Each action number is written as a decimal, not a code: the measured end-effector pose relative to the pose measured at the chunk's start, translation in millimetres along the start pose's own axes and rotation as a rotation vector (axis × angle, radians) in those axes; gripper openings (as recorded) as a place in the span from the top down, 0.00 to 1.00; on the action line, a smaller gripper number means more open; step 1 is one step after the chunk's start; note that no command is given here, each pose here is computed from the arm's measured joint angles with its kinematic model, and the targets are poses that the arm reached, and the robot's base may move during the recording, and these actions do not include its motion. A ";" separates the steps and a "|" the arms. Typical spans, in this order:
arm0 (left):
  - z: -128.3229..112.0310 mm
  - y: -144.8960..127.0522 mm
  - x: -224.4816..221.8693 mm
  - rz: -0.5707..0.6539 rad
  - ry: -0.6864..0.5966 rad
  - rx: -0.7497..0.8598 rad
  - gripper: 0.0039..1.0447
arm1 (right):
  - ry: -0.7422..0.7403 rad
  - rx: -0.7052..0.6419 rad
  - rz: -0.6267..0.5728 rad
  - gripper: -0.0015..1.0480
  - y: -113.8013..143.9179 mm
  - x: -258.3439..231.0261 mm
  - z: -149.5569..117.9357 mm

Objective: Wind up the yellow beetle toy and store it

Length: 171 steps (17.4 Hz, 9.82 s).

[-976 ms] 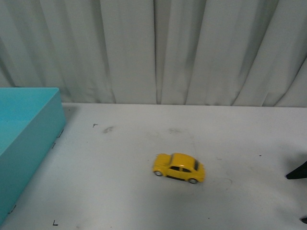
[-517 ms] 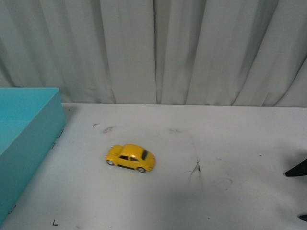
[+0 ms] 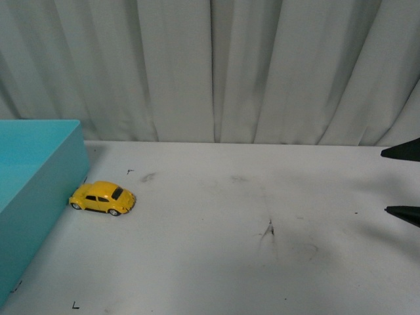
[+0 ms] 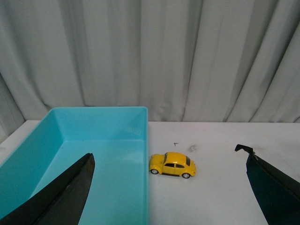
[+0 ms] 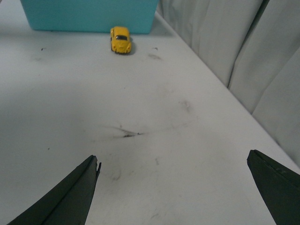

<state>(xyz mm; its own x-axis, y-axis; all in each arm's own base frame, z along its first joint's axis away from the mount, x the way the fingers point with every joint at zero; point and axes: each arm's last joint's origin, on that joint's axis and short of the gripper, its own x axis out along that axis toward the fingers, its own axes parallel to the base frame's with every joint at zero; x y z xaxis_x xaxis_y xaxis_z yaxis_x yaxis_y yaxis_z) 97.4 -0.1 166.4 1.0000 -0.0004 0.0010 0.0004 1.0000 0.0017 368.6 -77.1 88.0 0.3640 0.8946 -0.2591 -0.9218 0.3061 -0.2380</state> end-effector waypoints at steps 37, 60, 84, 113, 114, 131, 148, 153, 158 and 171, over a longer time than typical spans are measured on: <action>0.0 0.0 0.0 0.000 0.000 0.000 0.06 | -0.072 0.362 -1.195 0.98 219.0 -34.8 129.0; 0.1 0.0 0.0 0.000 -0.001 0.000 0.06 | -0.073 0.362 -1.198 0.98 255.2 -49.4 134.5; 82.4 30.1 195.5 0.206 0.311 -0.220 0.06 | -0.078 0.358 -1.201 0.06 255.1 -49.7 135.0; -45.1 -59.9 360.7 -1.103 0.904 1.394 0.06 | -0.078 0.358 -1.201 0.06 255.1 -49.7 135.0; -54.4 -59.3 360.3 -1.132 0.922 1.399 0.06 | -0.078 0.358 -1.201 0.06 255.1 -49.7 135.0; -73.1 -55.0 362.1 -0.946 1.172 1.230 0.61 | -0.078 0.358 -1.201 0.06 255.1 -49.7 135.0; 92.4 72.6 326.1 -0.407 0.847 0.586 0.61 | -0.078 0.358 -1.201 0.06 255.1 -49.7 135.0; 39.1 121.7 300.6 -0.111 1.043 0.387 0.61 | -0.078 0.358 -1.201 0.06 255.1 -49.7 135.0; -10.6 137.2 308.2 0.059 1.106 0.293 0.61 | -0.078 0.358 -1.201 0.06 255.1 -49.7 135.0; -61.1 133.6 315.2 0.065 1.192 0.183 0.16 | -0.078 0.358 -1.201 0.06 255.1 -49.7 135.0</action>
<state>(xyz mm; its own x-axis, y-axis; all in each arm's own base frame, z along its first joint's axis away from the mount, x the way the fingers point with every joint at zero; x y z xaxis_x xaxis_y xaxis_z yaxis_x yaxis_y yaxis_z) 412.7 133.5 105.8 0.3709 0.1487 -0.9167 0.0462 0.9829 0.1781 97.2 0.4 166.6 1.0000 0.0038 0.0036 -0.0038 0.9999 -0.0147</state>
